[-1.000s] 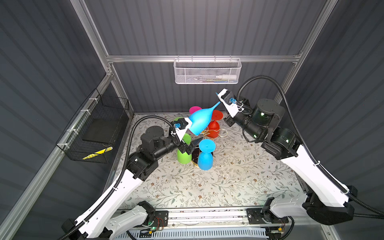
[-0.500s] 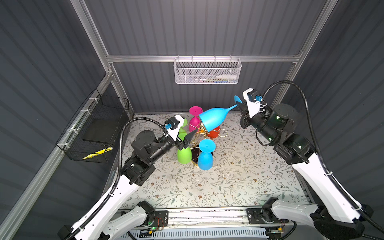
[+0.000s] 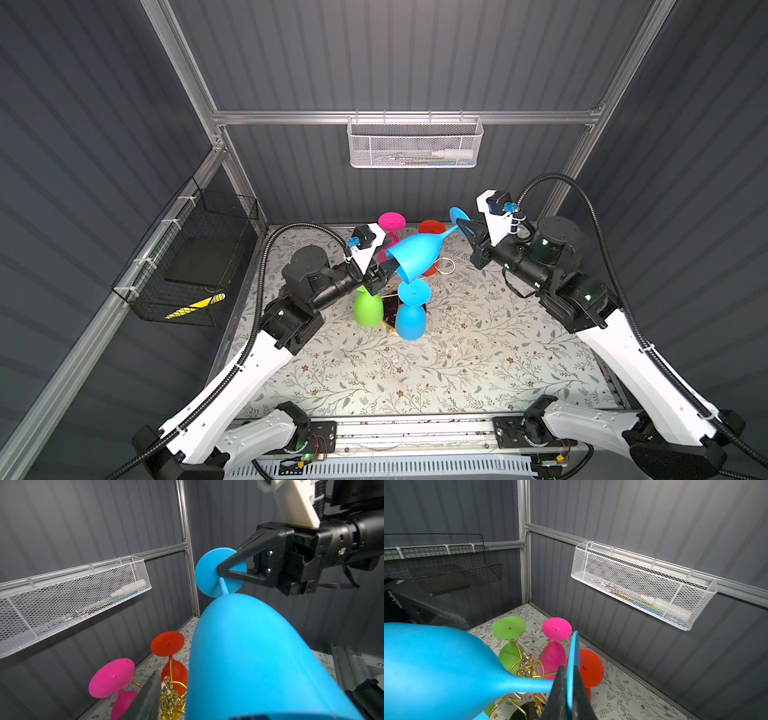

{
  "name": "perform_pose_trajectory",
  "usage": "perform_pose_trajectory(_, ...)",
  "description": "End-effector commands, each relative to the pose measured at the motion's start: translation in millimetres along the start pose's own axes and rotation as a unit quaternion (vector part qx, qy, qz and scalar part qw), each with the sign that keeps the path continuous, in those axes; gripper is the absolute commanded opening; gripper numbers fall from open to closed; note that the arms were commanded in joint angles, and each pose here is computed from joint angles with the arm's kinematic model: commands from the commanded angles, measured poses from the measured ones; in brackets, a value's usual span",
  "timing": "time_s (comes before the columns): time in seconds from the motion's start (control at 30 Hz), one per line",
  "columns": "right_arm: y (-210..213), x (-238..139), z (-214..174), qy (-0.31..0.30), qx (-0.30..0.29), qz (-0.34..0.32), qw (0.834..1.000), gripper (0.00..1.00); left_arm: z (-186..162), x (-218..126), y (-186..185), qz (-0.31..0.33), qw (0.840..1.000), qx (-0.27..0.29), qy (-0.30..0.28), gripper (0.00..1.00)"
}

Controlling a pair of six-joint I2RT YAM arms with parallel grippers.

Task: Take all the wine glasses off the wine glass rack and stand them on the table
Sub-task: 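Carry the cyan glass off with the left gripper while the right opens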

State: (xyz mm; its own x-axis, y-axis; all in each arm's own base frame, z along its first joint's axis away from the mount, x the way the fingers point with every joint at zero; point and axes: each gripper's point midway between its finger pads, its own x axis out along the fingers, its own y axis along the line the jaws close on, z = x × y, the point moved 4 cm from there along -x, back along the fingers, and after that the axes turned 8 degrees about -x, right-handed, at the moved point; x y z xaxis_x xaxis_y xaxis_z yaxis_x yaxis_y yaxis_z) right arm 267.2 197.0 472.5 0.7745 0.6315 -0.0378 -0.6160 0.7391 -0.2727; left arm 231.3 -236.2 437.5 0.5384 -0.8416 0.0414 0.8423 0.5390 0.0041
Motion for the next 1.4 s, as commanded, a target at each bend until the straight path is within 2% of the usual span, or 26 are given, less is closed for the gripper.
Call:
perform_pose_trajectory(0.0, 3.9, -2.1, 9.4, -0.030, 0.017, 0.018, 0.999, 0.00, 19.6, -0.6, -9.7, -0.033, 0.999, 0.006, -0.021, 0.41)
perform_pose_trajectory(0.1, 5.7, -6.7, 11.6, -0.036, 0.020, 0.024, 0.999, 0.00, 19.6, 1.0, -10.0, -0.036, 0.999, 0.007, -0.019, 0.34)
perform_pose_trajectory(0.23, 8.0, -12.4, 13.4, -0.042, 0.026, 0.033, 0.998, 0.00, 21.5, 1.0, -9.7, -0.035, 0.999, 0.005, -0.025, 0.03)
perform_pose_trajectory(0.27, 8.8, -12.2, 13.3, -0.042, 0.029, 0.035, 0.998, 0.00, 22.2, 0.9, -9.2, -0.033, 0.999, 0.004, -0.027, 0.00)
perform_pose_trajectory(0.33, 8.9, -11.8, 12.2, -0.040, 0.035, 0.035, 0.998, 0.01, 25.4, -0.4, -8.1, -0.027, 0.999, 0.004, -0.034, 0.00)
perform_pose_trajectory(0.4, 8.1, -11.8, 12.7, -0.040, 0.044, 0.033, 0.998, 0.08, 26.9, -2.3, -8.1, -0.024, 0.999, 0.005, -0.035, 0.00)
perform_pose_trajectory(0.43, 8.3, -13.4, 14.1, -0.040, 0.050, 0.035, 0.997, 0.14, 27.9, -4.3, -2.9, -0.002, 0.999, 0.006, -0.035, 0.00)
perform_pose_trajectory(0.53, 4.3, -18.5, 15.3, -0.043, 0.068, 0.020, 0.997, 0.37, 31.1, -12.9, 0.8, 0.024, 0.999, 0.013, -0.037, 0.00)
perform_pose_trajectory(0.7, -4.4, -28.1, 12.3, -0.040, 0.086, -0.017, 0.995, 0.62, 49.4, -30.5, 12.2, 0.089, 0.994, 0.021, -0.057, 0.00)
perform_pose_trajectory(0.8, -7.8, -33.9, 7.7, -0.035, 0.095, -0.033, 0.994, 0.73, 57.9, -36.6, 28.5, 0.155, 0.987, 0.012, -0.034, 0.00)
perform_pose_trajectory(0.97, -15.5, -42.1, -4.9, -0.020, 0.107, -0.071, 0.992, 0.85, 73.0, -49.3, 62.7, 0.288, 0.957, -0.013, 0.020, 0.00)
perform_pose_trajectory(1.1, -19.5, -49.4, -13.1, -0.004, 0.122, -0.091, 0.988, 0.91, 74.0, -66.8, 103.3, 0.399, 0.912, -0.047, 0.086, 0.00)
perform_pose_trajectory(1.27, -21.6, -61.8, -17.5, 0.006, 0.132, -0.105, 0.986, 0.96, 59.5, -97.7, 160.9, 0.455, 0.872, -0.130, 0.128, 0.00)
perform_pose_trajectory(1.37, -23.1, -69.0, -22.8, 0.023, 0.133, -0.116, 0.984, 0.99, 44.7, -98.7, 178.5, 0.457, 0.860, -0.161, 0.163, 0.00)
